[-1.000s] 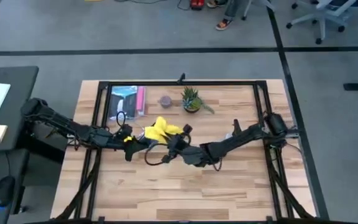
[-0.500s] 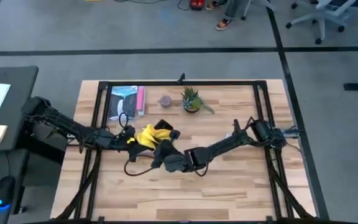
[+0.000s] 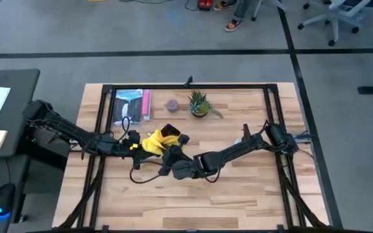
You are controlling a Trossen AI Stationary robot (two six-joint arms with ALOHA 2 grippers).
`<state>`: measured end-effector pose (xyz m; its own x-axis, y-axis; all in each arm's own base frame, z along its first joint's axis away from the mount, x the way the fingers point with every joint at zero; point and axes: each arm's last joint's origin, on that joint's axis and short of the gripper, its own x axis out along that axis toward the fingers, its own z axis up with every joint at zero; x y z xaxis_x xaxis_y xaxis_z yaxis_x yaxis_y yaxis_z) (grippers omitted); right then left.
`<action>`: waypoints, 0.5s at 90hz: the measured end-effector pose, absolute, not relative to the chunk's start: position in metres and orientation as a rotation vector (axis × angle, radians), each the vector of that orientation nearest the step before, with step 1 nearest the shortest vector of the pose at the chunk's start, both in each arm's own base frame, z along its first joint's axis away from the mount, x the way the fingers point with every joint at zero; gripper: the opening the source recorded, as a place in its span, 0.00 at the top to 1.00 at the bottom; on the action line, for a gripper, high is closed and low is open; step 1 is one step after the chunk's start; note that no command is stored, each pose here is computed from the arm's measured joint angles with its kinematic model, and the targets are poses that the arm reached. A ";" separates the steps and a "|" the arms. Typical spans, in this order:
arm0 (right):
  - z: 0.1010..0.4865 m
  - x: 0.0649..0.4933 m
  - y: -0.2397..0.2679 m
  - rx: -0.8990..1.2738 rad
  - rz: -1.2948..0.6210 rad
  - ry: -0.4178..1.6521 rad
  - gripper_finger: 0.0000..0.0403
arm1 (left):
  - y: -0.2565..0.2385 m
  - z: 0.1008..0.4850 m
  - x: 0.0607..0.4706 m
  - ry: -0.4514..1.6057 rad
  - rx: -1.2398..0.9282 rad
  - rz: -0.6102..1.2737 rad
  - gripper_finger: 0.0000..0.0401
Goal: Apply microfiber cloth
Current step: Wipe the front and back of the cellphone with the microfiber cloth
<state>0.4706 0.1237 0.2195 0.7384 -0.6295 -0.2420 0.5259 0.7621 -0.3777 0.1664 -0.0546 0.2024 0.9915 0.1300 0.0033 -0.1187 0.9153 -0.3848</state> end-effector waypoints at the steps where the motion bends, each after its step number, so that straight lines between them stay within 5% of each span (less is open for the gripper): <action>1: 0.219 0.470 0.124 -0.299 -0.647 0.372 1.00 | -0.055 0.202 0.166 -0.029 -0.394 0.129 0.97; 22: 0.216 0.451 0.132 -0.490 -0.804 0.496 1.00 | -0.055 0.203 0.166 -0.033 -0.395 0.141 0.97; 45: 0.241 0.421 0.119 -0.432 -0.947 0.506 1.00 | -0.056 0.204 0.166 -0.039 -0.401 0.116 0.97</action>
